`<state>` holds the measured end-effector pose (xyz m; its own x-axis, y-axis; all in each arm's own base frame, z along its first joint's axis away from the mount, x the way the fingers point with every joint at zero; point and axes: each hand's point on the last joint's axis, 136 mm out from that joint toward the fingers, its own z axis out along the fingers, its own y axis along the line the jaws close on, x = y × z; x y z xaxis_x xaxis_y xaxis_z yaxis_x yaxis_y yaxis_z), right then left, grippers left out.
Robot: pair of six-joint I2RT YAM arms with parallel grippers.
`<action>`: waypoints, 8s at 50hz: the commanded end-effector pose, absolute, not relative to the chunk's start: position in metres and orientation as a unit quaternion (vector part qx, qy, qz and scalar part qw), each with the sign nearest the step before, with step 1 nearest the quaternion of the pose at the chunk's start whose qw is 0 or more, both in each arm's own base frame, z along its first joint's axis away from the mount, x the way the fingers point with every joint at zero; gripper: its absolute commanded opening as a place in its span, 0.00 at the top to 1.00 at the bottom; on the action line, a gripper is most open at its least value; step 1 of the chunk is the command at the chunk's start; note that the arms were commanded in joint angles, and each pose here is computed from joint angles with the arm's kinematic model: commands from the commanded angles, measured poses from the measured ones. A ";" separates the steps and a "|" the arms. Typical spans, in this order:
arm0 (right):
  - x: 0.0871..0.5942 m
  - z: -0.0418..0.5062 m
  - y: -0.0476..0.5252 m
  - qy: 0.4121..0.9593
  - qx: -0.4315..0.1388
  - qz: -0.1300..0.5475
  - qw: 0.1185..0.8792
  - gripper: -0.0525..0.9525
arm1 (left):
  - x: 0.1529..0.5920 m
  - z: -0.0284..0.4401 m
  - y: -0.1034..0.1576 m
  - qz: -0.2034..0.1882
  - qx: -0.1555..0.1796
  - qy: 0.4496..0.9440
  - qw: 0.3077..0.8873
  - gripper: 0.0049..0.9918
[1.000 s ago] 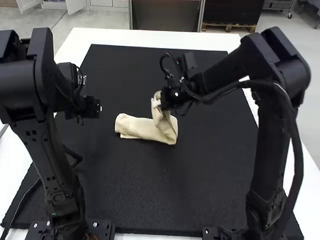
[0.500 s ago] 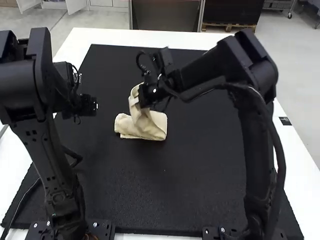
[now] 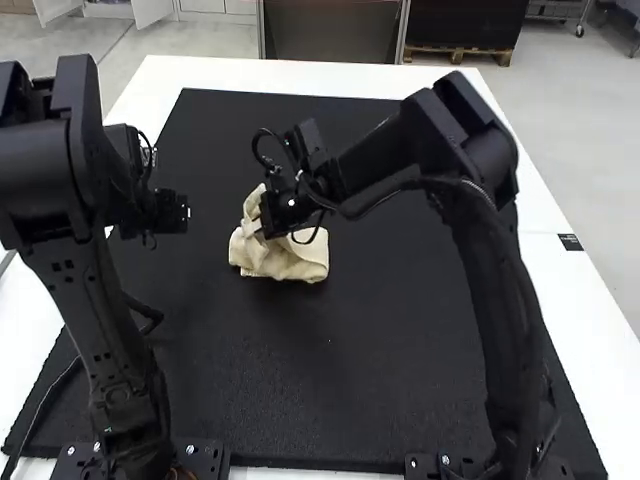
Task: Fold the towel.
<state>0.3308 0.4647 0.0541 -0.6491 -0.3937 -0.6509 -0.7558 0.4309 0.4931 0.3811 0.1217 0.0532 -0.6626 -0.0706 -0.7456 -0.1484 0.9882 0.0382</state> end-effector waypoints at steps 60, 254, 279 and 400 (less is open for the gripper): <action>0.305 0.122 0.488 0.758 -0.434 0.399 0.279 0.04 | 0.379 0.053 0.147 0.086 -0.057 0.905 0.413 0.03; 0.301 0.063 0.506 0.772 -0.410 0.381 0.301 0.92 | 0.386 0.184 0.189 0.146 -0.078 0.804 0.572 0.03; 0.427 0.225 0.342 0.747 -0.279 0.301 0.523 0.03 | 0.407 0.226 0.103 0.081 -0.006 0.771 0.631 0.03; 0.228 0.246 0.046 0.626 -0.107 0.098 0.766 0.04 | 0.223 0.267 -0.022 0.012 0.144 0.601 0.786 0.03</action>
